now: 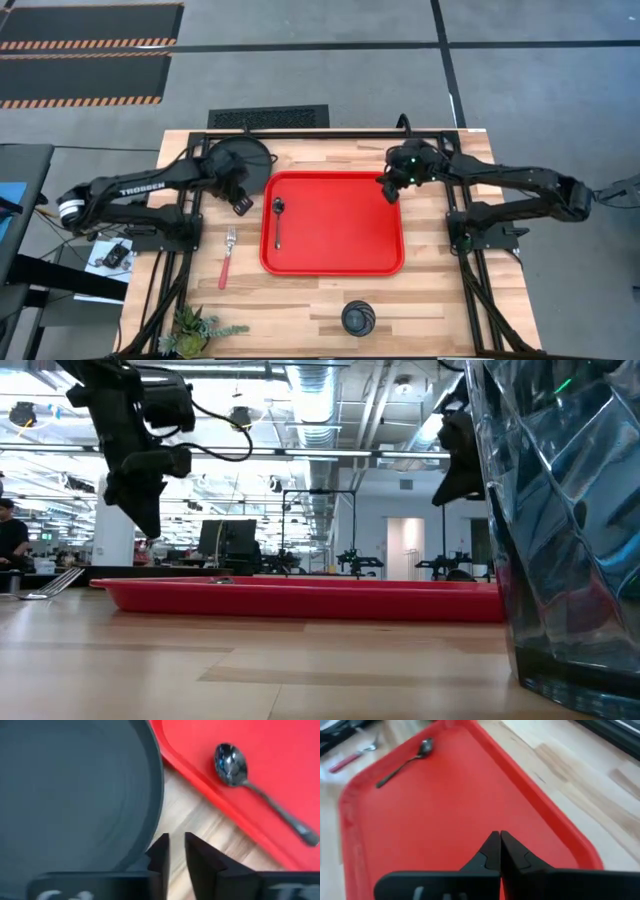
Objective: Pick and place plate/cup/fork/spoon on tray
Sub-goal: Put the black plate on the orange tray
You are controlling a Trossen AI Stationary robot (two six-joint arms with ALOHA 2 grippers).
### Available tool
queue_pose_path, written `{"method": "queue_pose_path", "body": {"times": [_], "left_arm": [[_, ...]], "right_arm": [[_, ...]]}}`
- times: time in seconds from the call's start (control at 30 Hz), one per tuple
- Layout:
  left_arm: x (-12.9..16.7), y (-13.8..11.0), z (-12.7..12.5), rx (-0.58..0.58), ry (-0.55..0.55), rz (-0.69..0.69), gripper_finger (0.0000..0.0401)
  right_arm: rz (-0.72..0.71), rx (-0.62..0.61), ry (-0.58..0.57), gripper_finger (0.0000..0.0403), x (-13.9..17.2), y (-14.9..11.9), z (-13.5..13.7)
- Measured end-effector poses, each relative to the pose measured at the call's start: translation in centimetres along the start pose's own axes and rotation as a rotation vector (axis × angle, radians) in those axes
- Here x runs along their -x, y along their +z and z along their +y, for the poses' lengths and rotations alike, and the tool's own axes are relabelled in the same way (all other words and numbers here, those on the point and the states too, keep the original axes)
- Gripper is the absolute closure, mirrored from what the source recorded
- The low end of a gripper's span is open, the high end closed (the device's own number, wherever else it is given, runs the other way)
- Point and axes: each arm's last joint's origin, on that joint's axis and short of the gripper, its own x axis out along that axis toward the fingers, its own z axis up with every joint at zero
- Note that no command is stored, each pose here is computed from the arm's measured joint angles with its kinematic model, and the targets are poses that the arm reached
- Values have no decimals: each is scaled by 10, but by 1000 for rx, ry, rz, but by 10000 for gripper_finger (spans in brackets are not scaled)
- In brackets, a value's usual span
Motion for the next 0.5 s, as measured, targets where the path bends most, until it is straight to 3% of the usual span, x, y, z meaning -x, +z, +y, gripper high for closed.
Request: {"method": "queue_pose_path", "body": {"times": [0.27, 0.5], "left_arm": [[-16, 11, -2, -89, 36, -6, 230], [-38, 15, -2, -153, 99, 63, 215]], "right_arm": [[-5, 17, -11, 392, -1, -2, 9], [-9, 20, -27, 391, -1, -3, 11]]}}
